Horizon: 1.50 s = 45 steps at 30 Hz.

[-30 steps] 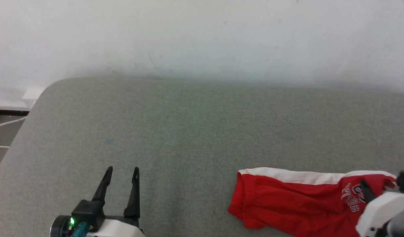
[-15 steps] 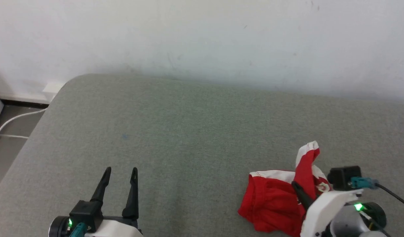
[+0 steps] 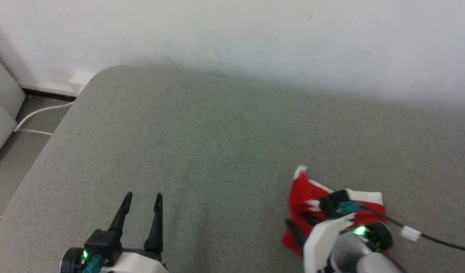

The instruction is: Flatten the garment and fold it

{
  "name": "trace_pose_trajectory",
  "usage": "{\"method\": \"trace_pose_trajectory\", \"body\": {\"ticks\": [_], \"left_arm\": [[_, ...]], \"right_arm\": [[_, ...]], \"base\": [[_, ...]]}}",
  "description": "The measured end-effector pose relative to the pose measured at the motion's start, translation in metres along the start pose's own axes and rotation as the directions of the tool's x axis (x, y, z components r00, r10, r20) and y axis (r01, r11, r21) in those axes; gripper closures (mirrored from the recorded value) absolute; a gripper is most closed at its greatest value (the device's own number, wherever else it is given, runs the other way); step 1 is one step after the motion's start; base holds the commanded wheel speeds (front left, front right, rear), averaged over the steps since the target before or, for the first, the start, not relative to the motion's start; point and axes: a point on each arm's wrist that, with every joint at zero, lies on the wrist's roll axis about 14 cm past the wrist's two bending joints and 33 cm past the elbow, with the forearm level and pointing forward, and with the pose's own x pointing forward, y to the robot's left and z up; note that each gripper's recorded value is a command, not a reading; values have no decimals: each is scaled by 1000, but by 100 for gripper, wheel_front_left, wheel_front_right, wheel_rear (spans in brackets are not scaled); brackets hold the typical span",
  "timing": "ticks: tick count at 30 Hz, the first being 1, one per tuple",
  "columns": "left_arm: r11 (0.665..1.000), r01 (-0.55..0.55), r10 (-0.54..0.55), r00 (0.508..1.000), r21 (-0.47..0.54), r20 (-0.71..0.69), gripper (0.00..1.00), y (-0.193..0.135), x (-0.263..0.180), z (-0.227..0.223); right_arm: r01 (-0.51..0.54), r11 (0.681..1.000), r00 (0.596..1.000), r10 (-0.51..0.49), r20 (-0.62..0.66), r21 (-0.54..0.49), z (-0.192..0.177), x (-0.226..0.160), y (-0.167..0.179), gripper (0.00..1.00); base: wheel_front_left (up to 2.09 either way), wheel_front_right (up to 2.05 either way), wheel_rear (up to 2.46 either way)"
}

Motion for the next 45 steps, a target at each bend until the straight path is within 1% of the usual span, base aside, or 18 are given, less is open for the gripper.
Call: {"method": "trace_pose_trajectory", "body": {"ticks": [3, 6, 9, 12, 14, 17, 19, 23, 26, 29, 33, 36, 37, 40, 45], "left_arm": [[1000, -3, 3, 1000, 1, -7, 0, 1, 1, -2], [1000, 4, -4, 1000, 0, -12, 0, -2, 2, -3], [1000, 18, -18, 1000, -3, -8, 0, -6, 4, -3], [999, 34, -34, 999, -6, 2, 0, -11, 6, 0], [999, 48, -48, 999, -8, 11, 0, -15, 8, 2], [997, 74, -73, 997, -18, 34, 0, -23, 13, 9], [995, 94, -93, 994, -23, 50, 0, -29, 16, 13], [990, 139, -136, 988, -36, 77, 0, -44, 22, 21], [984, 174, -170, 981, -48, 89, 0, -56, 25, 24], [977, 207, -201, 975, -56, 93, 0, -68, 27, 25], [969, 239, -232, 968, -68, 98, 0, -80, 31, 26], [964, 254, -246, 964, -79, 97, 0, -86, 34, 26], [963, 257, -249, 964, -80, 96, 0, -87, 35, 25], [962, 260, -252, 963, -86, 91, 0, -89, 36, 24], [962, 257, -249, 964, -89, 90, 0, -89, 37, 23]], "right_arm": [[-57, 996, 998, 56, -18, -61, -4, 9, 19, 0], [-83, 988, 996, 79, -32, -129, -8, 11, 27, 0], [-80, 987, 997, 82, 8, -138, 0, 10, 26, 0], [-52, 985, 993, 68, 91, -167, 23, 7, 17, 0], [-16, 979, 984, 51, 169, -202, 44, 1, 7, 0], [78, 956, 950, 14, 311, -282, 84, -16, -16, 0], [157, 934, 920, -21, 391, -320, 106, -31, -37, 0], [324, 878, 838, -95, 537, -351, 140, -72, -78, 0], [433, 848, 763, -163, 625, -307, 157, -106, -107, 0], [512, 824, 689, -227, 688, -241, 161, -139, -128, 0], [579, 806, 609, -326, 723, -124, 142, -176, -149, 0], [598, 801, 551, -393, 737, -20, 123, -195, -153, 0], [594, 804, 539, -408, 737, 11, 116, -198, -151, 0], [577, 814, 528, -437, 728, 70, 99, -198, -142, 0], [565, 816, 533, -472, 702, 119, 78, -197, -133, 0]], "base": [[0, 0, 0], [0, 0, 0], [0, 0, 0], [0, 0, 0], [0, 0, 0], [0, 0, 0], [0, 0, 0], [0, 0, 0], [0, 0, 0], [0, 0, 0], [0, 0, 0], [0, 0, 0], [0, 0, 0], [0, 0, 0], [0, 0, 0]]}}
